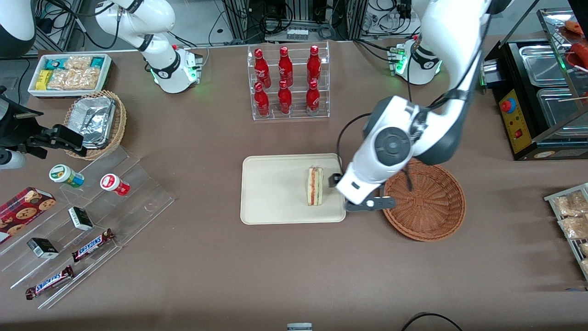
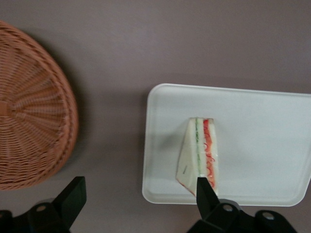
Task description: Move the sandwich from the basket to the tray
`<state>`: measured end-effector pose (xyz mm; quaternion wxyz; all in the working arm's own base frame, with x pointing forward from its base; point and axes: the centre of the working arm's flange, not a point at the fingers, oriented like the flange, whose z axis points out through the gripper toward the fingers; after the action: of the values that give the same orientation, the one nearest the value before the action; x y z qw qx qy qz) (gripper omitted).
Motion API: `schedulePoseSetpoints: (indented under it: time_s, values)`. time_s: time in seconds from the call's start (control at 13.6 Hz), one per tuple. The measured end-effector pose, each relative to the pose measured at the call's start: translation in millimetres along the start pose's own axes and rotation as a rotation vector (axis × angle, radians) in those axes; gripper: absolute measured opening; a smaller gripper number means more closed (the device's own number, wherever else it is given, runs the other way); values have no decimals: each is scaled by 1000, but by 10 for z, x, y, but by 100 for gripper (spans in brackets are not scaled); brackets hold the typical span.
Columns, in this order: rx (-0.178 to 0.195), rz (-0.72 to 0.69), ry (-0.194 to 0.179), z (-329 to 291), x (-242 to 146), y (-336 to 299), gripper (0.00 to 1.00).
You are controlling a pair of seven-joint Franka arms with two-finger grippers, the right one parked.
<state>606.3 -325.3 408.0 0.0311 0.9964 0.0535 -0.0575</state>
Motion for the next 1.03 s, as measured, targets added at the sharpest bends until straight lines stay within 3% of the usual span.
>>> schedulePoseSetpoints:
  time_s: [0.51, 1.03]
  values:
    - [-14, -116, 19, -665, 193, -802, 100]
    - [-14, -122, -17, -1024, 357, -1777, 100]
